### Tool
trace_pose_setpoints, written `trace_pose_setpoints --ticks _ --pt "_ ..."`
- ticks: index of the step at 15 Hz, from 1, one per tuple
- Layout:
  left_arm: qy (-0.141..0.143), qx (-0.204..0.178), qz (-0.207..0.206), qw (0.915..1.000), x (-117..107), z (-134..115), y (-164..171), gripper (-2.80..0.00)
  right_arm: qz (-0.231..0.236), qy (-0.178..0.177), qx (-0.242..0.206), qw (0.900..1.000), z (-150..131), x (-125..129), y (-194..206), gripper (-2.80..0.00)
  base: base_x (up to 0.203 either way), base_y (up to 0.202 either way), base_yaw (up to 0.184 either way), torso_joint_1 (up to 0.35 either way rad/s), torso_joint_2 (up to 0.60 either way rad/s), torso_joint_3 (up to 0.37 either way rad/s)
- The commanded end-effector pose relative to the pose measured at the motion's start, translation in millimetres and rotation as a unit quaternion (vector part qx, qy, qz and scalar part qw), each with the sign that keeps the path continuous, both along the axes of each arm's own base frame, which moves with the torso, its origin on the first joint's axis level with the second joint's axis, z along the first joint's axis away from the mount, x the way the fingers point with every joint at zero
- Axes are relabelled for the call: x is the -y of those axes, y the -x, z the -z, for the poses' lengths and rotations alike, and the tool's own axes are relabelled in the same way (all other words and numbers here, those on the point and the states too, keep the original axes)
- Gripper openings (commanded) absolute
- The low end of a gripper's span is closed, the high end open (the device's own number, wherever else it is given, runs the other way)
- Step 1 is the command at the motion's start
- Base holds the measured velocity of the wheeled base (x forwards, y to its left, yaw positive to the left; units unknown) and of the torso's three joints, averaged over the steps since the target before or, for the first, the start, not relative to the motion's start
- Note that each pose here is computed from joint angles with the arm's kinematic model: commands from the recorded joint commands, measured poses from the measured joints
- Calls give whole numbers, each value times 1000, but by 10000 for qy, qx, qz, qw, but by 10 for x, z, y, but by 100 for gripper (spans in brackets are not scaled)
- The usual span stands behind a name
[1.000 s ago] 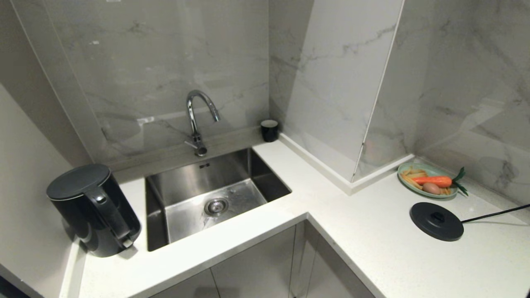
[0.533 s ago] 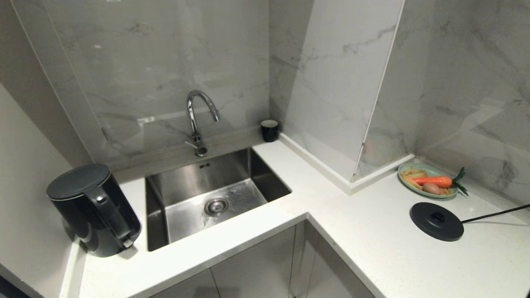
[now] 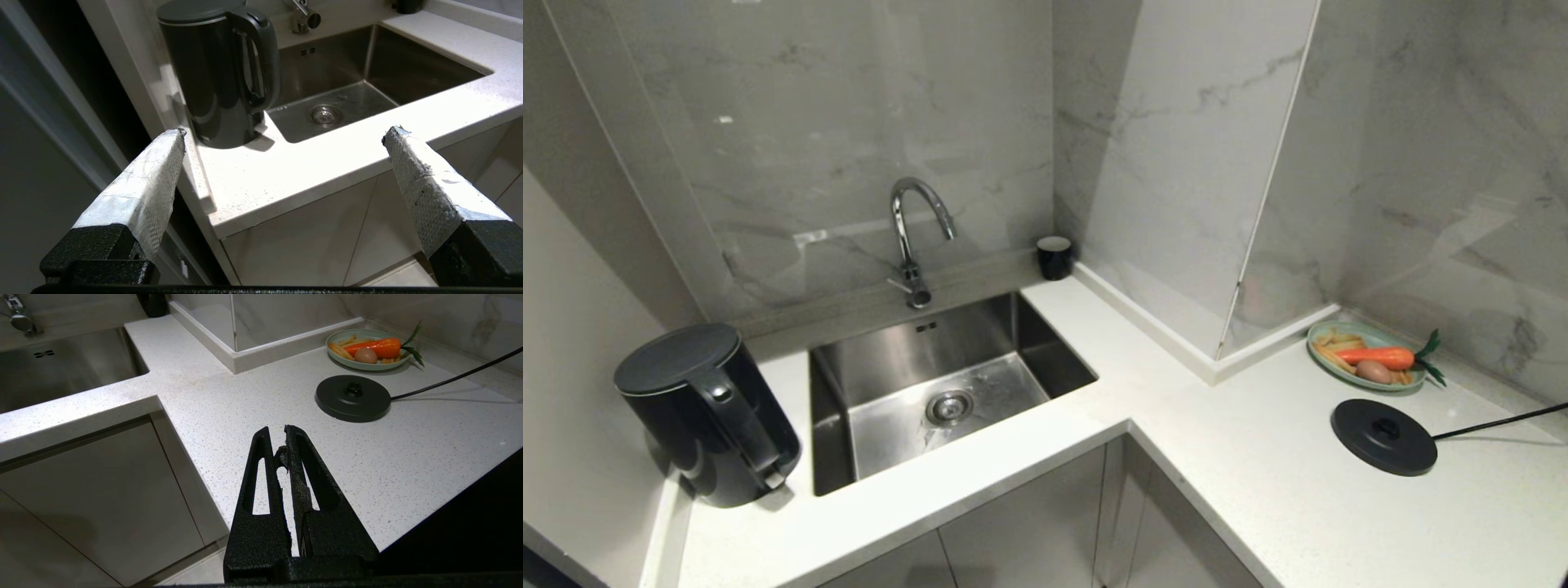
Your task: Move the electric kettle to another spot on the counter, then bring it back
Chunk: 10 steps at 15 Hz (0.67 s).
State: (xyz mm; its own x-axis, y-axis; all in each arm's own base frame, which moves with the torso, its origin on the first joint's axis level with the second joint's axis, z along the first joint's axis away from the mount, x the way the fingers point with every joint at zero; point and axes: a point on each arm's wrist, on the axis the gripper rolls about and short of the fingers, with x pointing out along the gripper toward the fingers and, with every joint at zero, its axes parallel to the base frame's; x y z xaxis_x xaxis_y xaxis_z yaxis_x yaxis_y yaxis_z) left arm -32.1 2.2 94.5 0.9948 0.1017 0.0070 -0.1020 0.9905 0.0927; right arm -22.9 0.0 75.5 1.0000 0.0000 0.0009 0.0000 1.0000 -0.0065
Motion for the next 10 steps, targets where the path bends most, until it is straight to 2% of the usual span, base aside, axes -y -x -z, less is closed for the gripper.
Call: trace_pose_setpoints --ticks 1,4,5,10 --pt "169 64 11 9998 0 80 -47 0 0 5 -4 10000 0 0 -1 -280 0 0 0 0 0 0" --pt "262 67 134 9995 5 84 -51 0 0 6 -4 10000 0 0 -1 -280 0 0 0 0 0 0" --pt "280 66 201 9994 8 86 -51 -280 0 6 -4 10000 0 0 -1 -280 0 0 0 0 0 0" --pt "339 -92 439 9984 20 162 -72 -280 0 6 -4 10000 0 0 -1 -280 0 0 0 0 0 0"
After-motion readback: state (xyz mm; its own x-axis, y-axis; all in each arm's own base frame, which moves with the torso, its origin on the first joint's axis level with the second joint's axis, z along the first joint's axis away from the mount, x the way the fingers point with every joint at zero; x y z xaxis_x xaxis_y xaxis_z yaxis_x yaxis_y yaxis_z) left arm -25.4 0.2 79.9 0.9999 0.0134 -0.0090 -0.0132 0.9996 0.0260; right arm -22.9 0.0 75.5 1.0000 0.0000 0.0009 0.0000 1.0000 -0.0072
